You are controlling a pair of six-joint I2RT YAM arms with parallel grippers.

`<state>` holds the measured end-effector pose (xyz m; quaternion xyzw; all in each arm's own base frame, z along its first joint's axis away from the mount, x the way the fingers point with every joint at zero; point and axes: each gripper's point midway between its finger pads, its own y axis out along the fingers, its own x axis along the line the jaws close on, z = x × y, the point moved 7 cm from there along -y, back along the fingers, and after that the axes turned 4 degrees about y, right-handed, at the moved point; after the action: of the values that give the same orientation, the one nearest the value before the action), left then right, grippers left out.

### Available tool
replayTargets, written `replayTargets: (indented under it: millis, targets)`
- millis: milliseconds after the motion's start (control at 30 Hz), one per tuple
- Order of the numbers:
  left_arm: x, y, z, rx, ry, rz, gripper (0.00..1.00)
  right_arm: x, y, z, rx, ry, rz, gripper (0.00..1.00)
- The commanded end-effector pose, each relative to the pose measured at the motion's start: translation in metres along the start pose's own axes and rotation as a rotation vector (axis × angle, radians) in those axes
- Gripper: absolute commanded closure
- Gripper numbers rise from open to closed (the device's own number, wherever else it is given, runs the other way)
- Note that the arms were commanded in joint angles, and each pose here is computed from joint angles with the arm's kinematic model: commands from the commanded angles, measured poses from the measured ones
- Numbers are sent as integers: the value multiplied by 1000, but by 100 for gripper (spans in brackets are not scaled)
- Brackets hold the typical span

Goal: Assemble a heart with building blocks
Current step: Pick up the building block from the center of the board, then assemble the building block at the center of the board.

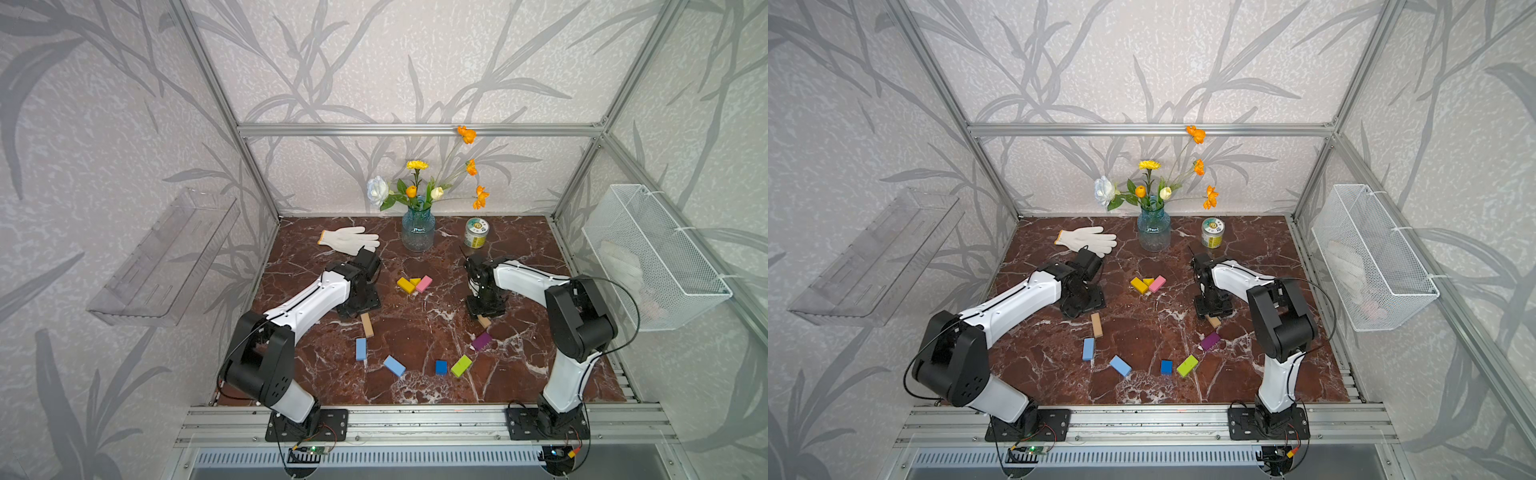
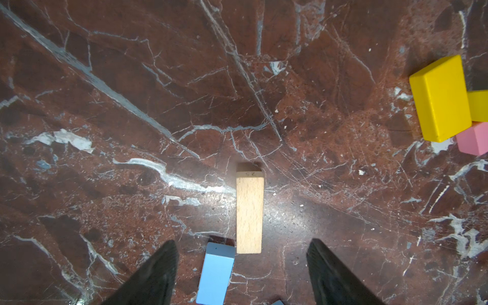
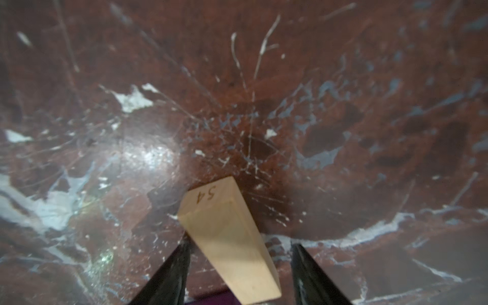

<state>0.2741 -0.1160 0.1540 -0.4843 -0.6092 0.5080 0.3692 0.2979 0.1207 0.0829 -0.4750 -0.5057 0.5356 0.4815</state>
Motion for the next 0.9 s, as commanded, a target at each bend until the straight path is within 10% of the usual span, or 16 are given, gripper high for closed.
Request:
replayTargets:
  millis: [0,333,867]
  targets:
    - [3,-3,3,-6,4,10,22,-5,5,-7,-11,-14,-2,45]
    - [-1,15,10,64,44,-6,24,-3,-15,-30,-91,-160,29,92]
    - [-4,58,28,149,25,-38,33,38,-63,-68,-369,-616,105,100]
